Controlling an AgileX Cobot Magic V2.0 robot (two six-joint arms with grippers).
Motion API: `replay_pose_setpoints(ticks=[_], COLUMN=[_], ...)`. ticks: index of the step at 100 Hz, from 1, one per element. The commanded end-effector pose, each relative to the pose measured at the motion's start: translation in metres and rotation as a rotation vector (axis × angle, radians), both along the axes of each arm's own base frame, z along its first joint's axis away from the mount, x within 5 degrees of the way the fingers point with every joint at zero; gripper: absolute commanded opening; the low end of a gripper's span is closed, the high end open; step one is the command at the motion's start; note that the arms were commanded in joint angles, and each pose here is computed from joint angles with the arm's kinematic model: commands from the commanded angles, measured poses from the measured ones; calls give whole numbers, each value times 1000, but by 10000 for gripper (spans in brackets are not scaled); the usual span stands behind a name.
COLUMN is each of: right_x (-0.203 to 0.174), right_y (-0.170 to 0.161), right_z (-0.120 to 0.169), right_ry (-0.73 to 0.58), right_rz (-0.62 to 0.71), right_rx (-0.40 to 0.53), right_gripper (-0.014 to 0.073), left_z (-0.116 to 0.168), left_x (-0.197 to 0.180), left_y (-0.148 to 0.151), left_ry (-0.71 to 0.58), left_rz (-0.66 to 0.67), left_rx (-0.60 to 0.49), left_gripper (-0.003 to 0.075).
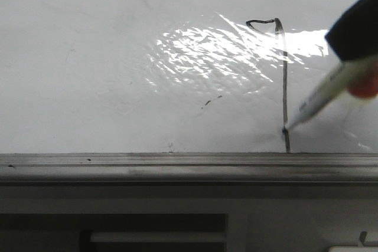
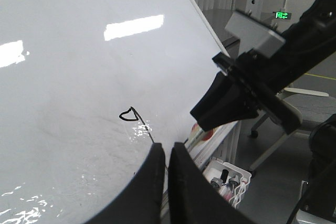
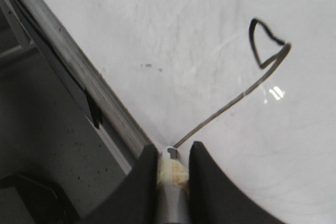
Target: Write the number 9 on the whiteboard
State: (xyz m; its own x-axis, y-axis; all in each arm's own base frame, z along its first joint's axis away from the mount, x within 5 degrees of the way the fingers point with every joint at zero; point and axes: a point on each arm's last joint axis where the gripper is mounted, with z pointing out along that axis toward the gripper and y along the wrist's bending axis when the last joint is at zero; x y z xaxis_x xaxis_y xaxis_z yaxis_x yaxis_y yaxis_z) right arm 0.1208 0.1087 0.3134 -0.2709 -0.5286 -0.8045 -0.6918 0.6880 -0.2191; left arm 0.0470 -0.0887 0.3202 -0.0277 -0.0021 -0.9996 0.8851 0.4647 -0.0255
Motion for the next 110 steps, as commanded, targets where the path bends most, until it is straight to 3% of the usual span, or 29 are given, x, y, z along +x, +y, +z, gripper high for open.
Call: replay_pose_setpoints(ticks=[1, 13, 20, 37, 44, 57, 71, 87, 110], right_x=[-8, -20, -25, -32, -34, -34, -35, -34, -33], right_y=[0, 2, 5, 18, 23, 34, 43, 48, 51], right_z=[45, 63, 62, 50, 46, 40, 33, 39, 43], right_ry=[-160, -191, -177, -82, -55, -21, -2, -49, -81], right_rz=[55, 123, 159, 230, 253, 289, 356, 370, 378], right_rx=[135, 172, 164, 86, 75, 51, 10, 74, 115], right_gripper=[-42, -43, -46, -69, -69, -69, -69, -69, -69], left_z=[14, 13, 10, -2, -6, -7, -8, -11, -6], left_x=[2, 3, 5, 16, 22, 30, 37, 44, 48], left_y=[1, 0, -5, -24, -33, -49, -69, -91, -112], left_ry=[-23, -19, -6, 48, 68, 93, 101, 93, 73], left_rz=[25, 25, 24, 25, 26, 19, -36, -115, -214], left_rx=[-82, -75, -51, 44, 81, 141, 296, 471, 503], left_gripper=[-20, -15, 38, 342, 403, 405, 405, 405, 401])
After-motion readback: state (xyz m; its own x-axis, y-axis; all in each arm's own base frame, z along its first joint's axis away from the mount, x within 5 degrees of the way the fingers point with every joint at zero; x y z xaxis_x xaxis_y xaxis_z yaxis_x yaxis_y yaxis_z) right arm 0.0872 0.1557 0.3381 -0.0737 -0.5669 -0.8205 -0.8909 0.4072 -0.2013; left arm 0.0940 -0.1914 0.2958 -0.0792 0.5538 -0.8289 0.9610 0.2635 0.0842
